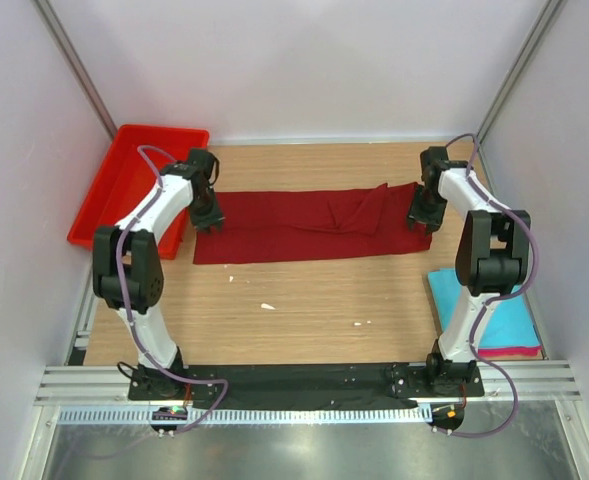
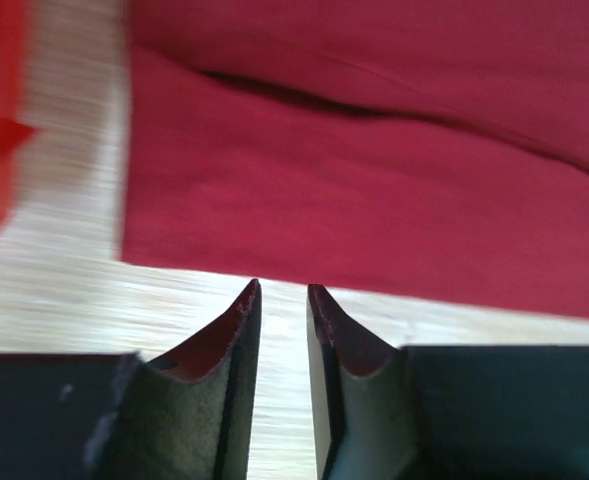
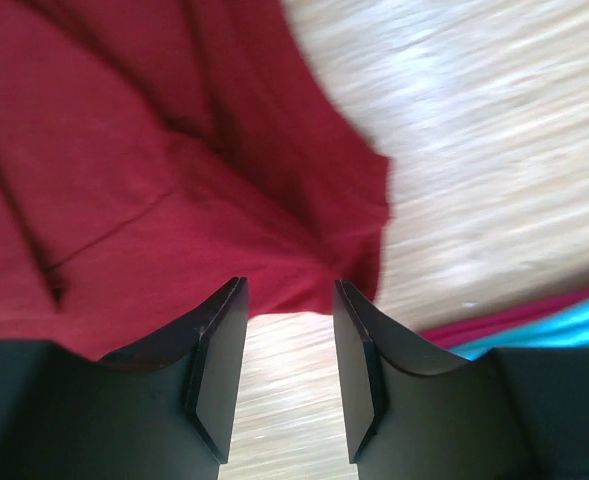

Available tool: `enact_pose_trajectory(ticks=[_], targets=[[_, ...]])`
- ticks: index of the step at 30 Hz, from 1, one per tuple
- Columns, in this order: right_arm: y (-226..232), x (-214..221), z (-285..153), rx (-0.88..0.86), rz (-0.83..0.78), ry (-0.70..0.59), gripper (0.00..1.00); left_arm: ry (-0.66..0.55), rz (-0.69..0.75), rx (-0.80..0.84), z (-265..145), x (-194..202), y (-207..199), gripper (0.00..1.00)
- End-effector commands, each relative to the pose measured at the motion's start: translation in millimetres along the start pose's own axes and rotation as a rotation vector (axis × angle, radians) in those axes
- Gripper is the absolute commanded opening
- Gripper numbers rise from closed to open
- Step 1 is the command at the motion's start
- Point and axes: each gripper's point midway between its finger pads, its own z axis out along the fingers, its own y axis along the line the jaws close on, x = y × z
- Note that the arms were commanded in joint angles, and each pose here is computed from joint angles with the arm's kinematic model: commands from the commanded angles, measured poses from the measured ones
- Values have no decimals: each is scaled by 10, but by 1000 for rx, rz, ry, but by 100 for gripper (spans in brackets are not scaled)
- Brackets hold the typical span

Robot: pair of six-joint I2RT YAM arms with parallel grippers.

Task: Fold and stack the t-shirts
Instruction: Fold the tshirt

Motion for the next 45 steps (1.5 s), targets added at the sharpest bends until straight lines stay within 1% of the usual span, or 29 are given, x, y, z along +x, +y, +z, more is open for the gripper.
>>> enact_pose_trajectory(ticks=[1,3,7,11,12,13,16,17,21,24,27,28,29,30,31,33,34,35,36,38,39,41,42,43,44,45], targets=[[355,-66,-146,-174,72,-12,45,52,-21,-198,159,37,516,24],[415,2,-127,-212,73,10,45,26,-32,-225,127,12,587,24],[386,80,-60,-204,73,13,45,22,-30,-259,198,127,708,24],[395,138,68,-201,92,22,43,54,-43,-303,371,215,854,21],[411,117,88,-206,97,15,41,60,-47,-315,403,227,891,21],[411,118,118,-202,99,15,40,81,-54,-338,472,286,936,18],[358,165,231,-169,101,25,37,114,-81,-402,528,428,1067,17],[253,191,288,-119,106,24,37,122,-91,-409,541,472,1082,17],[-10,306,402,-47,138,59,37,168,-112,-418,567,672,1128,17],[-64,265,327,-37,122,32,38,175,-110,-407,493,728,1126,16],[95,100,91,-103,113,-21,42,146,-96,-358,308,691,1060,16],[195,61,12,-137,104,-28,47,135,-93,-337,251,681,1018,17],[290,-76,-116,-165,97,-64,49,117,-74,-314,196,666,946,18],[332,-109,-188,-177,91,-68,52,73,-65,-279,74,606,877,20],[537,-102,-287,-211,54,-80,62,51,-51,-257,15,577,819,22],[771,-184,-452,-317,77,-93,70,1,-19,-159,-87,514,560,27],[853,-194,-483,-359,92,-92,72,-44,6,-104,-199,447,436,28],[1015,-163,-544,-455,101,-67,72,-44,43,-9,-246,478,195,30],[1120,-191,-522,-508,137,-73,73,-100,66,72,-277,363,-13,32],[1267,-97,-484,-592,169,-15,72,-111,111,228,-319,354,-410,34],[1359,-130,-441,-635,204,-9,68,-106,127,362,-347,339,-710,34],[1425,-66,-382,-674,239,27,61,-58,132,449,-251,408,-1056,34],[1438,-57,-341,-678,251,37,57,-63,149,527,-322,366,-1289,34],[1433,-60,-333,-679,252,36,54,-57,165,546,-307,387,-1416,34],[1420,-46,-312,-671,250,36,51,-20,199,562,-212,532,-1595,33],[1388,-46,-299,-661,252,35,46,-52,225,610,-263,492,-1791,33]])
